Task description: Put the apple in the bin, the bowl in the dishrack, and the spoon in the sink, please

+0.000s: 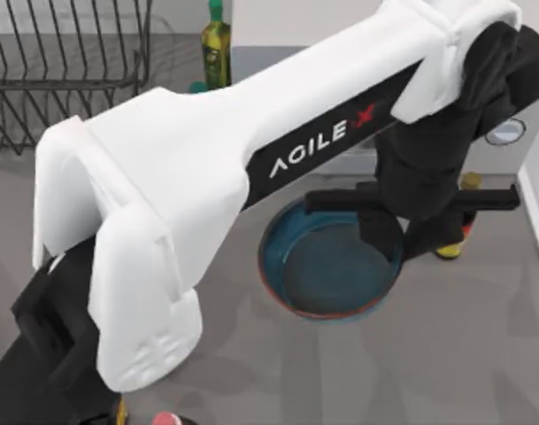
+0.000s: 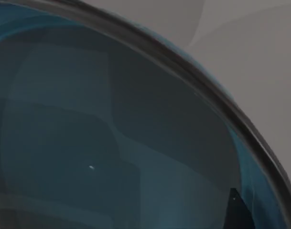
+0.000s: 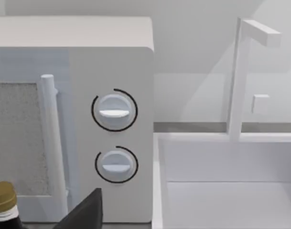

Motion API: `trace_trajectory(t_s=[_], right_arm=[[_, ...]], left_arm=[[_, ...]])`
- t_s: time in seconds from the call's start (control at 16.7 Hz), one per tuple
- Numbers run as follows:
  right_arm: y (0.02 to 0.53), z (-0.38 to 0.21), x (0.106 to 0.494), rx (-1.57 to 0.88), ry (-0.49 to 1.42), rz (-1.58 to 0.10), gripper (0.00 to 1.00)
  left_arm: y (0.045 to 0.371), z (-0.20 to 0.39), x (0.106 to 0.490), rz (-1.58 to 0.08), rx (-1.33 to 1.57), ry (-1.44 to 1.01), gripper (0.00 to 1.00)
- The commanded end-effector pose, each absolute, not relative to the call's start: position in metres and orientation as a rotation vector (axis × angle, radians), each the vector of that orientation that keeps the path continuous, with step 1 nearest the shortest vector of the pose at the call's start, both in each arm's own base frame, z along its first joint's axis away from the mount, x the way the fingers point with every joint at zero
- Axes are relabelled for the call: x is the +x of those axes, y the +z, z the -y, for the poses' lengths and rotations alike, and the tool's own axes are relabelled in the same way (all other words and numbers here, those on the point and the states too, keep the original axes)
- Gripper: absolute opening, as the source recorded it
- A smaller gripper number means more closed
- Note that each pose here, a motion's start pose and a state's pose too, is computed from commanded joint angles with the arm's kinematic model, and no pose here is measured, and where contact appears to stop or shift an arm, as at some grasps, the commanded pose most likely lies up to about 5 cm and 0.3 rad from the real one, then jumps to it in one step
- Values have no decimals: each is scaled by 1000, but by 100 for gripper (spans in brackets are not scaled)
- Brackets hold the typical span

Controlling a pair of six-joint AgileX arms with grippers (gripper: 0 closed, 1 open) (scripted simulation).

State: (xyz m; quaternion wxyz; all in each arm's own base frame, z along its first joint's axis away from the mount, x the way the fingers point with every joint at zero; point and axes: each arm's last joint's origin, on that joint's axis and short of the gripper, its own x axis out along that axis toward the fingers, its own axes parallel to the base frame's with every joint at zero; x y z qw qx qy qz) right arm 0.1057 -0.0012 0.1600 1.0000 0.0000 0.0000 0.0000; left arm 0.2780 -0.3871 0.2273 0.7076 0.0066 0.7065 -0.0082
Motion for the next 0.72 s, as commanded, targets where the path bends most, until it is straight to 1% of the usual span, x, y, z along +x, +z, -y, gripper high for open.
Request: trace_trajectory(t_s=[0.3,0.42,0.54,0.72], right_arm=[[160,1,106,0,0,0,100],[160,1,106,0,0,0,100],[160,1,106,0,0,0,100],[160,1,106,0,0,0,100]], left_arm=[[231,386,278,-1567,12,-20,0],[236,378,285,-1556,-6,-30,0],[251,359,298,-1523,-51,-59,0],[289,312,322,-1413,-158,-136,0]])
